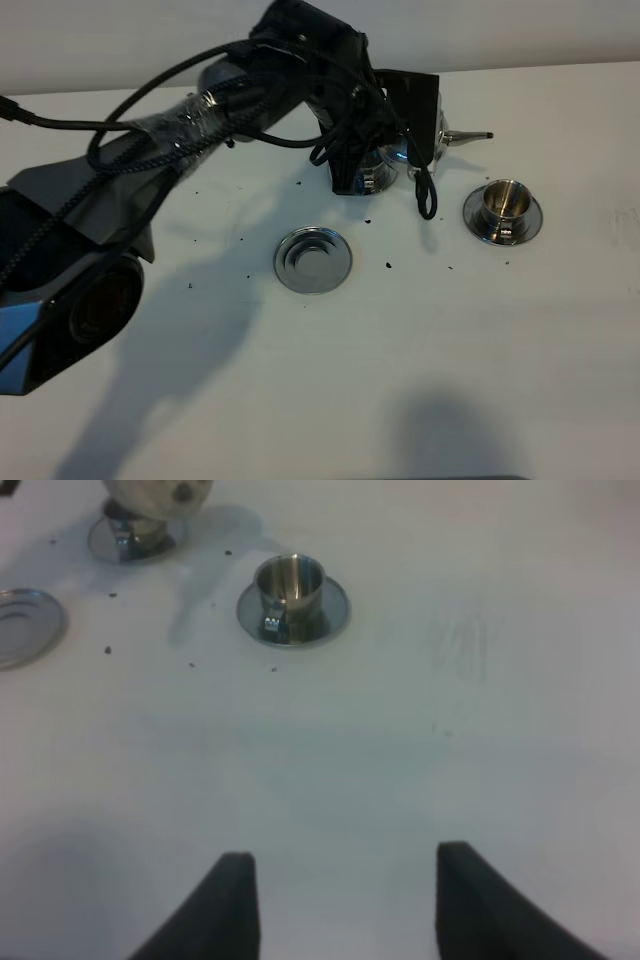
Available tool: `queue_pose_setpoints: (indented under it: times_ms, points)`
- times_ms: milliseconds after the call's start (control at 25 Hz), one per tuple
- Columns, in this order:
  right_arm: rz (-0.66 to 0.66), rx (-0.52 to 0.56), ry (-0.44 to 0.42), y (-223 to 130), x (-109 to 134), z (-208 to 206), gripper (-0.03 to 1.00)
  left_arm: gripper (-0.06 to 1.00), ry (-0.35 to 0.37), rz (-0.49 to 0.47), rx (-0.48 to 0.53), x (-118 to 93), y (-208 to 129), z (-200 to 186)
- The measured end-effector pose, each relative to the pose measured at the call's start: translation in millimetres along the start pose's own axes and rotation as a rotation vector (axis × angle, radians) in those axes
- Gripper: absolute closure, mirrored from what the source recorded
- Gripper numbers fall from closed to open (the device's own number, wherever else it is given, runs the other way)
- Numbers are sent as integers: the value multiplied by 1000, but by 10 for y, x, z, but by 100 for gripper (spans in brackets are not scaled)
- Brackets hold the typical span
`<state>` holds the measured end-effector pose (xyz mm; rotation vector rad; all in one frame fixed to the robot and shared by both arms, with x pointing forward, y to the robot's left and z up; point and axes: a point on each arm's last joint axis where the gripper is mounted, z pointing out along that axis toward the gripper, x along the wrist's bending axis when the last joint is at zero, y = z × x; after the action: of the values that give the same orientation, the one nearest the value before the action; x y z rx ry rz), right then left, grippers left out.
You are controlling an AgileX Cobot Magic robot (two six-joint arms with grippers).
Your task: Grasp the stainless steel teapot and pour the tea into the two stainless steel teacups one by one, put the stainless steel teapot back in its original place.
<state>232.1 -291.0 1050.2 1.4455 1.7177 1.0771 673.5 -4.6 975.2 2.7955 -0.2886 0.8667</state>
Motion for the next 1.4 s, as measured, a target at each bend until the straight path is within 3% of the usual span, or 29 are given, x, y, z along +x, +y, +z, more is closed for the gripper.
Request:
queue_pose_setpoints:
  times_ms: [440, 680, 1400]
  points:
    - [0, 0, 1, 0, 1, 0, 57, 72, 137, 143, 1, 8, 105, 181]
    - [0, 0, 1, 0, 1, 0, 57, 72, 147, 183, 9, -57, 105, 359]
    - [0, 0, 1, 0, 1, 0, 57, 72, 178, 248, -15, -79, 208, 377]
